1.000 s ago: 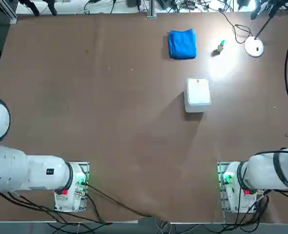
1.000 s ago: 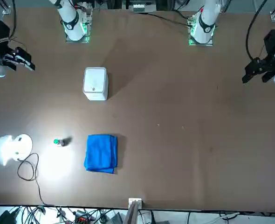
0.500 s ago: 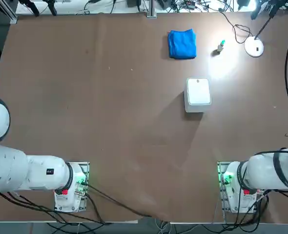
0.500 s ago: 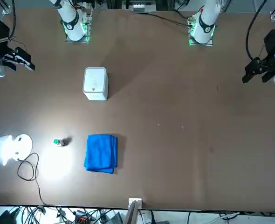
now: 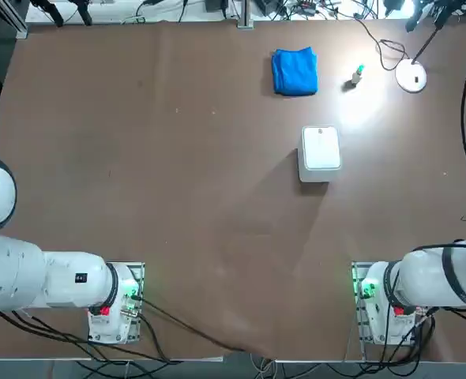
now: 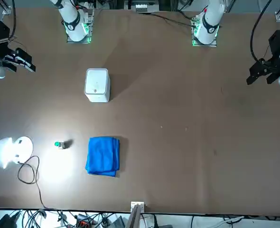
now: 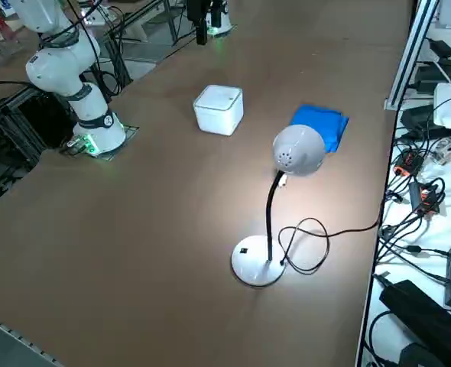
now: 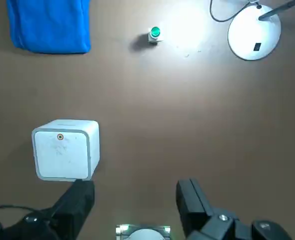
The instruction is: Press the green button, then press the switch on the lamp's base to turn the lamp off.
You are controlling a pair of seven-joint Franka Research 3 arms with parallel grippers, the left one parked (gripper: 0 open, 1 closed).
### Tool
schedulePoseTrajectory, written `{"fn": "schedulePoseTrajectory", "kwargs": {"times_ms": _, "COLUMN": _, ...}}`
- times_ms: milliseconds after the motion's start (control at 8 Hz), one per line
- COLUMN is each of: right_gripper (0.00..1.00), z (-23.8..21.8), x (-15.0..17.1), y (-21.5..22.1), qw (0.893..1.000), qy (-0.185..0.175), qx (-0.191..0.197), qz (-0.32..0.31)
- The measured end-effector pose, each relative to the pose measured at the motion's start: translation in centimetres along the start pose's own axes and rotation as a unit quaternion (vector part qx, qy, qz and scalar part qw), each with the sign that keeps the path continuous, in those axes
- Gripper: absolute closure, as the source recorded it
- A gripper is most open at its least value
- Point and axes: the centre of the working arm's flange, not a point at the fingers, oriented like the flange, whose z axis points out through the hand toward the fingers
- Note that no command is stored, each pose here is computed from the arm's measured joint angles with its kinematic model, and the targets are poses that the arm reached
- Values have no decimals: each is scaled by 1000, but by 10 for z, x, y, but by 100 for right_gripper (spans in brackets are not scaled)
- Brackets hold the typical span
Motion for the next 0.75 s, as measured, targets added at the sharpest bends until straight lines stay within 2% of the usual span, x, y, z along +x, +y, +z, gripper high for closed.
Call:
{"fn": "schedulePoseTrajectory", "kwargs": {"times_ms": 625, "right_gripper": 2, "z": 22, "x": 13, "y": 0, "qw": 1000, "qy": -23, "qx": 0, "qz": 1}}
{"fn": "schedulePoseTrajectory", "kwargs": {"times_ms": 750, "right_gripper": 24, "z": 31, "x": 19, "y": 1, "qw": 1000, "qy": -31, "qx": 0, "qz": 2}}
